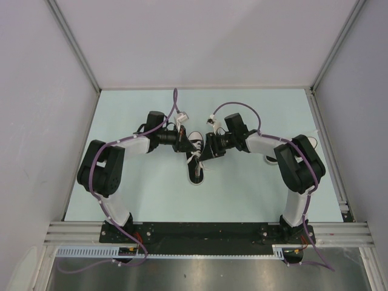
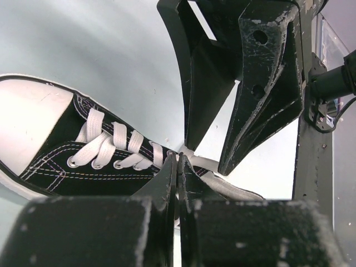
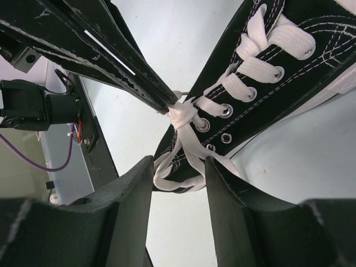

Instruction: Tie the shoes

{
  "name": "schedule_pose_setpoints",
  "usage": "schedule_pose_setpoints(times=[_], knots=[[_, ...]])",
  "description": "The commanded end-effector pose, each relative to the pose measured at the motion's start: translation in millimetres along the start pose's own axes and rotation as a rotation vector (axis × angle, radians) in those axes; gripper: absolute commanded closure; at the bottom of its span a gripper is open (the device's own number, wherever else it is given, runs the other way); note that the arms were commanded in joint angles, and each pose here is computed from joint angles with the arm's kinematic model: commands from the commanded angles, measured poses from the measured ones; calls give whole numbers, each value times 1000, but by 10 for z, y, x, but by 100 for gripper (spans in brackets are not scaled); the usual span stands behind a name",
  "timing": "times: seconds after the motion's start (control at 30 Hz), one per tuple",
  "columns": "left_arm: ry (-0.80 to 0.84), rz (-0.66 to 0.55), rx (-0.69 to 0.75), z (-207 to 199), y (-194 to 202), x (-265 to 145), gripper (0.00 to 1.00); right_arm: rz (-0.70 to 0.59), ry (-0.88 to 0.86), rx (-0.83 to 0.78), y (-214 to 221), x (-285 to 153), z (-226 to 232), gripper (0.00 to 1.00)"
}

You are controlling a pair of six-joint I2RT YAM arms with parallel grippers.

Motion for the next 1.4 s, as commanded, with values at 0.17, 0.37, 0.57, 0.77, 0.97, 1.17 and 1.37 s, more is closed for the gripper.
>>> schedule_pose_setpoints(times=[0.17, 0.37, 0.57, 0.77, 0.97, 1.17, 1.37], knots=[[36, -20, 70, -8, -136, 10, 100, -28, -36, -47, -162, 59, 119, 54], [36, -21, 73, -1, -162, 14, 100, -32, -29, -50, -194, 84, 112, 55], [35, -17, 72, 7, -167, 11, 100, -26, -14, -53, -190, 100, 94, 58], [28, -14, 73, 14, -158, -3, 100, -25, 15, -63, -192, 51, 120, 91], [14, -17, 67, 36, -156, -40, 100, -8, 26, -63, -163, -41, 176, 100], [-23, -35, 73, 78, -208, -138, 100, -8, 57, -79, -165, -144, 171, 100], [-47, -35, 76, 124, -221, -196, 100, -7, 66, -91, -168, -179, 171, 100]])
Point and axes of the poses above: each gripper's point midway between its finger pads, its own x axis out along the fingers, its own z axis along the line the jaws close on, y = z × x, the point moved 8 cm from there along -x, back along the fingers, and after that the axes turned 1 degree about -x, right-handed, at the moved point
